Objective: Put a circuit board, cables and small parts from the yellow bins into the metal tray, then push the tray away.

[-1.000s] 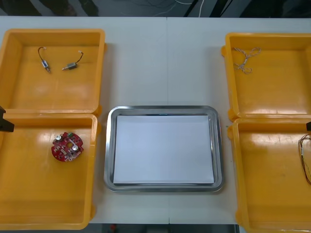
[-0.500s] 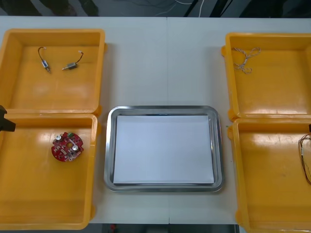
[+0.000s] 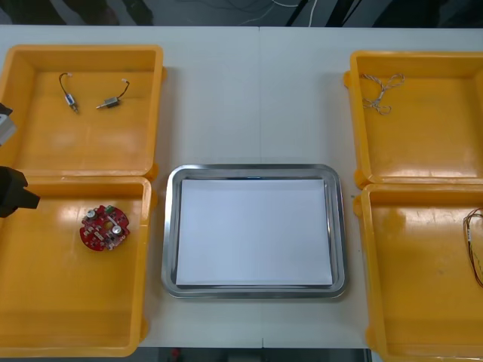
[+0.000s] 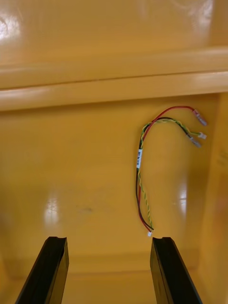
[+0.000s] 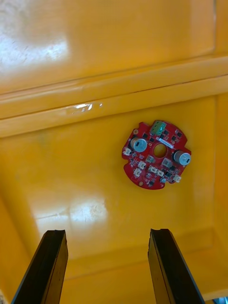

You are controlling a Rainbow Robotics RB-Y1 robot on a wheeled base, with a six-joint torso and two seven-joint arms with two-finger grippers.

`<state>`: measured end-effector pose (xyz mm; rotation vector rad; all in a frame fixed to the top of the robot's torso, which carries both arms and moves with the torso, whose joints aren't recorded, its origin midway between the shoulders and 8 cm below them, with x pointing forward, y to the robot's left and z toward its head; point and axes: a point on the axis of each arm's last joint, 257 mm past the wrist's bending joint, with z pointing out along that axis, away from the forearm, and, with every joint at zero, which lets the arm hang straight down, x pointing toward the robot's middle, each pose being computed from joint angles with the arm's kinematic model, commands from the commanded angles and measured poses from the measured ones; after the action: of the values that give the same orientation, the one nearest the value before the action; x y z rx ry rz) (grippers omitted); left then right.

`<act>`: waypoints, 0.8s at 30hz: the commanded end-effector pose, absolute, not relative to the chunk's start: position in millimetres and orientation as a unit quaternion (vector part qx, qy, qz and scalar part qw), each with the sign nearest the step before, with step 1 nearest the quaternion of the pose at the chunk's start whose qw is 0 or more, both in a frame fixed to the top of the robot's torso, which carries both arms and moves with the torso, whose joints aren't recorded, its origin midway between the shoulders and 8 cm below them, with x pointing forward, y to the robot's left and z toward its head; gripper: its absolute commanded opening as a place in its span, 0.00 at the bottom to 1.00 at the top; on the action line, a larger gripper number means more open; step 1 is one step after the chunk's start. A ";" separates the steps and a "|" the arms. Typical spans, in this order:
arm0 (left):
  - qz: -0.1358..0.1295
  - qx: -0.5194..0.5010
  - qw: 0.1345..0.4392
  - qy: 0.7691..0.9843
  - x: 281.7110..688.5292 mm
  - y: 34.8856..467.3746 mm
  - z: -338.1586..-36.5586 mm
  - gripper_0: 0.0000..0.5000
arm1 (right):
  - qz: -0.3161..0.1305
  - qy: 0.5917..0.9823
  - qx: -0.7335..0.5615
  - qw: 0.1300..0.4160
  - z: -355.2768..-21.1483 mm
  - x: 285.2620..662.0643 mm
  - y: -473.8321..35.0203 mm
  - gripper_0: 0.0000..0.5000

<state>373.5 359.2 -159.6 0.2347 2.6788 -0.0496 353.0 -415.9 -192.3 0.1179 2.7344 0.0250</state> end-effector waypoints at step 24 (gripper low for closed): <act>-0.020 0.289 0.284 0.914 400.8 274.6 -179.0 1.00 | -0.012 0.970 -0.013 0.244 -233.0 324.3 -460.2 1.00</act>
<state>392.6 278.8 -194.1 0.5808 2.5407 -0.1506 330.7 -449.8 -229.8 0.0199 2.6205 0.0261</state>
